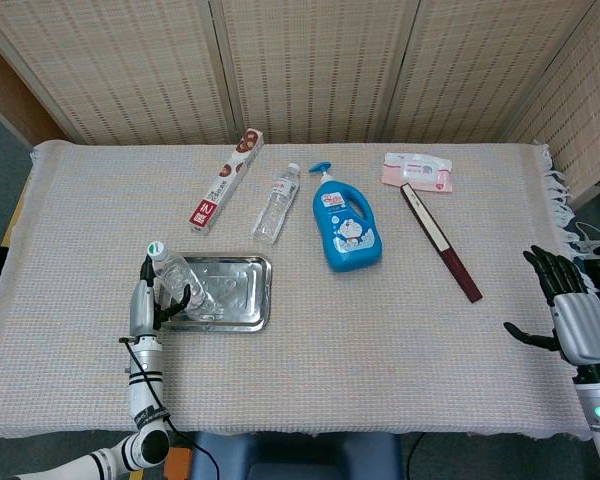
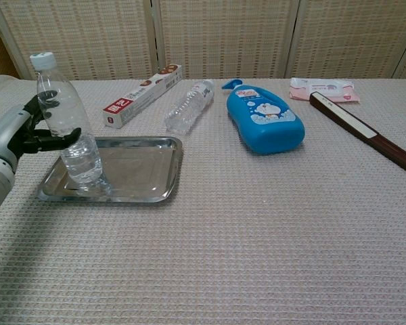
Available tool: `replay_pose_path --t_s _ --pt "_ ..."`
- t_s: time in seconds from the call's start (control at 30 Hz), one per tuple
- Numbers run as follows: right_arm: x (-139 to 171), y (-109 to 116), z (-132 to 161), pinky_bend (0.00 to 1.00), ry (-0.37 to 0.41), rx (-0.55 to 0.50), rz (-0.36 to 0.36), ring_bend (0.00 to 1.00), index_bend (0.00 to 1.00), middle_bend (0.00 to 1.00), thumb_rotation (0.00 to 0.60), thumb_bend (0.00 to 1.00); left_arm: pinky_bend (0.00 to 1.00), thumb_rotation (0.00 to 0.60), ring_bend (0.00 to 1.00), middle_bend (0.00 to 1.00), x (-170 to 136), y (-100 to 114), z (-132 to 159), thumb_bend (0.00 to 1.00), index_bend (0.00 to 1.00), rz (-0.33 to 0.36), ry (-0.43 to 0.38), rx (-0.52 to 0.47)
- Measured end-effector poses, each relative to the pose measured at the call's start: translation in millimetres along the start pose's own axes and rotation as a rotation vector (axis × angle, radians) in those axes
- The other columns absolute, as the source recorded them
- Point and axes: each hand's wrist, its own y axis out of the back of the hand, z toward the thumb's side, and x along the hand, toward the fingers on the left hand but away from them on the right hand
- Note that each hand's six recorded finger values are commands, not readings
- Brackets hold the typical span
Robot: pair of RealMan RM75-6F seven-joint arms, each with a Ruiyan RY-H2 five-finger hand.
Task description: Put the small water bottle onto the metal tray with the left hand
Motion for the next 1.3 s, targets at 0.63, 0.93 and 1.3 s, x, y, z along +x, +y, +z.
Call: replay_pose_path --t_s 0.63,0.93,1.3 --pt "-0.2 -0.5 -0.3 0.03 -0.003 0.003 0.005 0.00 0.06 0.00 0.600 0.06 0.16 0.600 0.00 0.00 -18.8 20.9 -5.2 0.33 0.00 -0.197 0.015 0.199" --pt "-0.3 0.5 -0.3 0.03 -0.004 0.003 0.001 0.00 0.06 0.00 0.600 0.06 0.15 0.600 0.00 0.00 -8.9 44.9 -30.6 0.33 0.00 -0.186 -0.010 0.499" --pt "-1.1 -0.9 0.7 0.03 0.001 0.008 0.003 0.00 0.06 0.00 0.600 0.06 0.14 0.600 0.01 0.01 5.5 113.0 -53.6 0.37 0.08 -0.042 -0.131 0.992"
